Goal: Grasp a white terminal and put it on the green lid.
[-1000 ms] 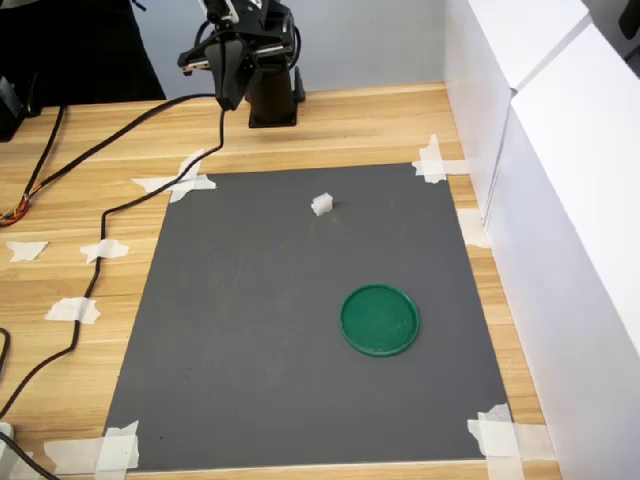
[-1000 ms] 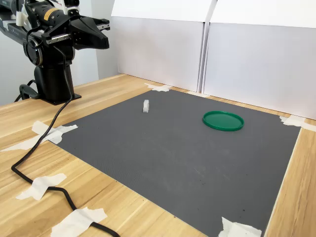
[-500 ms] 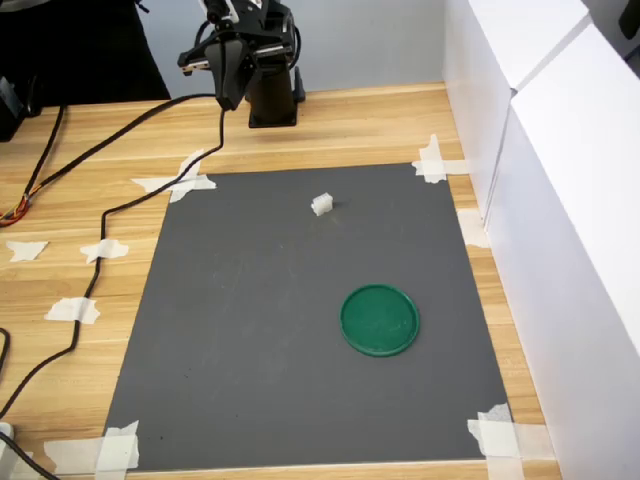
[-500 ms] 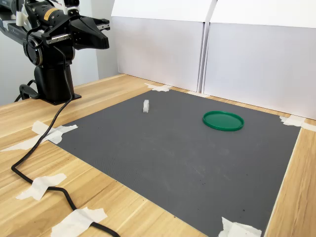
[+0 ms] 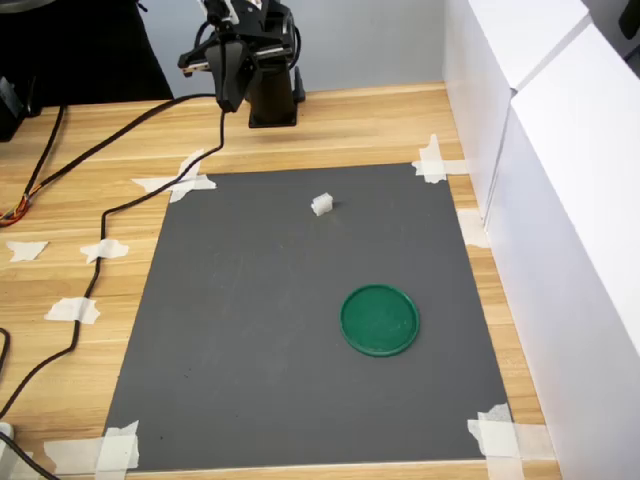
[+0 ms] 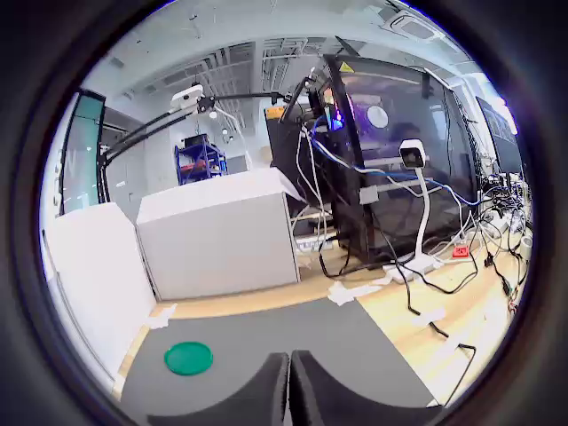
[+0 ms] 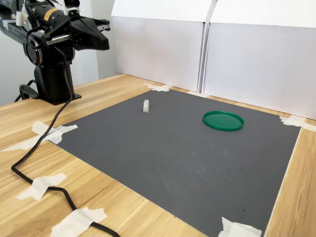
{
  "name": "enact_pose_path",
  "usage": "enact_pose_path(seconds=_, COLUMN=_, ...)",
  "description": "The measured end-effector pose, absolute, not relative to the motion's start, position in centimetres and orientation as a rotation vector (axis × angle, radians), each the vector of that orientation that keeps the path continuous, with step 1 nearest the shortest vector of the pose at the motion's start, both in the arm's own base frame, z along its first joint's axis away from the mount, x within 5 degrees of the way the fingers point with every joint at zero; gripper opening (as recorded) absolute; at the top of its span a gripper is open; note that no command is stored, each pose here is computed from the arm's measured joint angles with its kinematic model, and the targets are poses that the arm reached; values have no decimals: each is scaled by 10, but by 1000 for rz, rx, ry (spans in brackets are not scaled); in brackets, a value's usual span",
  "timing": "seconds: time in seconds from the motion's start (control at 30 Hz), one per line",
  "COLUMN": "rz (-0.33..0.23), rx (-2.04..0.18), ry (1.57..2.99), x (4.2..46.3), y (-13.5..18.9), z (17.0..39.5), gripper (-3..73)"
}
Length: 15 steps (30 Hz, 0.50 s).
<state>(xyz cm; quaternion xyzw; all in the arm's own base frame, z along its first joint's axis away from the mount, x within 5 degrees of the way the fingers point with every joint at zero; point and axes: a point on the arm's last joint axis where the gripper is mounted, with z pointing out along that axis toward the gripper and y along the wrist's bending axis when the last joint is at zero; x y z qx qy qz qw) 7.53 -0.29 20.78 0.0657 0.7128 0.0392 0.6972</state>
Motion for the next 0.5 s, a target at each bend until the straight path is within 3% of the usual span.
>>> enact_pose_path(seconds=0.17, rz=56, rx=91, ry=1771, x=85, y=-1, z=213, gripper=-16)
enact_pose_path(seconds=0.5, rz=60, rx=-25, ry=2075, x=112, y=4, z=280, gripper=-16)
